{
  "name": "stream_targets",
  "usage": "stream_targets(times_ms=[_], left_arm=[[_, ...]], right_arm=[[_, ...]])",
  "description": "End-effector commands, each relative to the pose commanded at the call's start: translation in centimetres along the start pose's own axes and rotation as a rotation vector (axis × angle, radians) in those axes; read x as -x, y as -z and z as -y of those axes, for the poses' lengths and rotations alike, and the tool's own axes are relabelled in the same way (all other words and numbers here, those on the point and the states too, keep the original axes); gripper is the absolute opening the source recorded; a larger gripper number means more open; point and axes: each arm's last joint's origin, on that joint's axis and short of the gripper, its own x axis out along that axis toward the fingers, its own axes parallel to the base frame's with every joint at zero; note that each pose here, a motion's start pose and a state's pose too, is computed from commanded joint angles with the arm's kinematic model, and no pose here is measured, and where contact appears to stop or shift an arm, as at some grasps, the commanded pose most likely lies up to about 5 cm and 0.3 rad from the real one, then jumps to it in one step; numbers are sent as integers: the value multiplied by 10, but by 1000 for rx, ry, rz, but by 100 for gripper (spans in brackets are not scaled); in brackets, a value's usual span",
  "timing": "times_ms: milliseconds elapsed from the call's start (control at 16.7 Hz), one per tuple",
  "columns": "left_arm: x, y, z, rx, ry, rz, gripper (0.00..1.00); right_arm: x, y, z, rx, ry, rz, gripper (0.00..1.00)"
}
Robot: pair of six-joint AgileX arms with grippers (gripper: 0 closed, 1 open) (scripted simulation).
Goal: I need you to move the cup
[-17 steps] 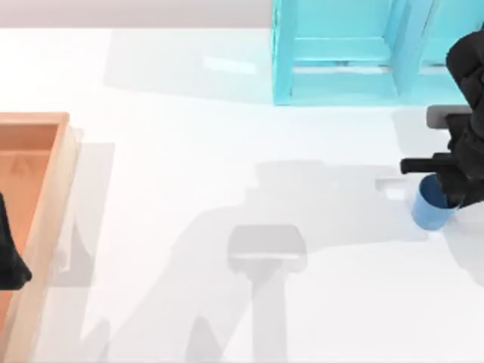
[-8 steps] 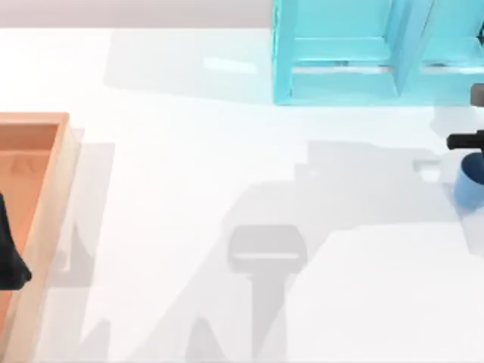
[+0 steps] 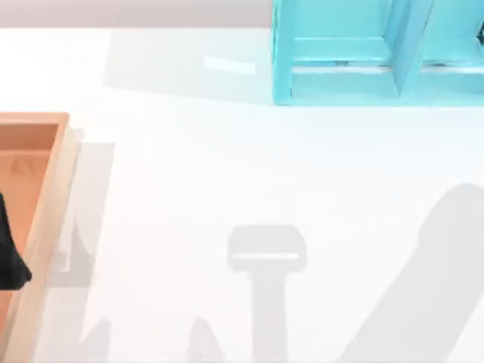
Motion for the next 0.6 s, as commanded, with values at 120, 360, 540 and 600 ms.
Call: stream_targets(times_ms=[120,360,540,600], left_arm=[[0,0,0,0,0,0,100],[0,0,0,0,0,0,100],[0,0,0,0,0,0,100],[0,0,0,0,0,0,100]], right_arm=[[11,11,24,0,5,14,0],[15,14,31,0,7,20,0],[11,13,29,6,10,22,0],[4,12,29,5,10,22,0]])
